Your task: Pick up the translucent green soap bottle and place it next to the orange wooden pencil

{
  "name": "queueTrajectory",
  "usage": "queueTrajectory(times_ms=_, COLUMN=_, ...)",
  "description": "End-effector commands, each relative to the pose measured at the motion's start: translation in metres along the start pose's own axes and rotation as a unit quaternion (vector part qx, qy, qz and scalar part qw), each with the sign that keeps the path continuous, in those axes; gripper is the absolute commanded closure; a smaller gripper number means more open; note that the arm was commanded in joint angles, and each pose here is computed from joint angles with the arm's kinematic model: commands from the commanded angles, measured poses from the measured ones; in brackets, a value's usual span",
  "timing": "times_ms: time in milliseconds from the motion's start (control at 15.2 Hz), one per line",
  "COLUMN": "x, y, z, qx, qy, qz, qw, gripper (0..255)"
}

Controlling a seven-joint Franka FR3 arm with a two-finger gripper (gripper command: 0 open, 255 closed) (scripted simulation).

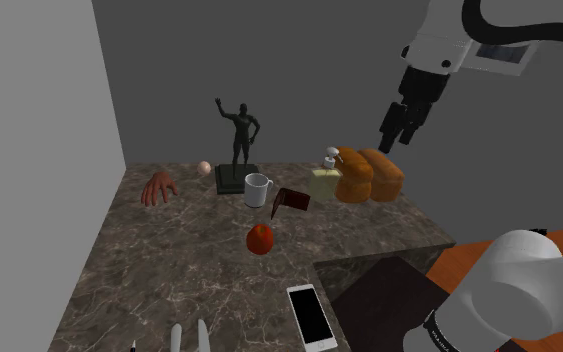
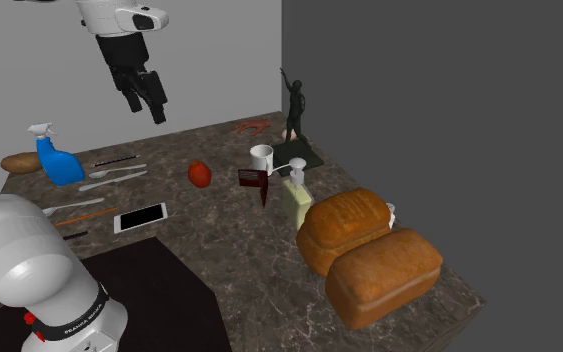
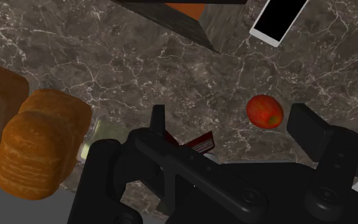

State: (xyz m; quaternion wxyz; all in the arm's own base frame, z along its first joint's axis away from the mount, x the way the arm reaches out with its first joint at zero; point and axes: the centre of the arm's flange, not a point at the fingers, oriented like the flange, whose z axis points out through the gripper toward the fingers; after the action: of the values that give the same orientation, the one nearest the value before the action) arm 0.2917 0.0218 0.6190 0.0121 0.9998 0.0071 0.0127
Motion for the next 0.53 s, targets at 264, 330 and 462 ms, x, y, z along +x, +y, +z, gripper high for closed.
queueTrajectory(times_ms=264, x=0.029, y=0.026, z=0.03, qx=-0.007, qy=0.013, qz=-0.006, qw=0.9999, gripper=0)
queueTrajectory(times_ms=330, x=0.037, y=0.033, z=0.037, qx=-0.009, qy=0.016, qz=-0.007, qw=0.9998, gripper=0)
queueTrajectory(times_ms=462, x=0.052, y=0.046, z=0.051, qx=-0.012, qy=0.023, qz=-0.01, qw=0.9996, gripper=0)
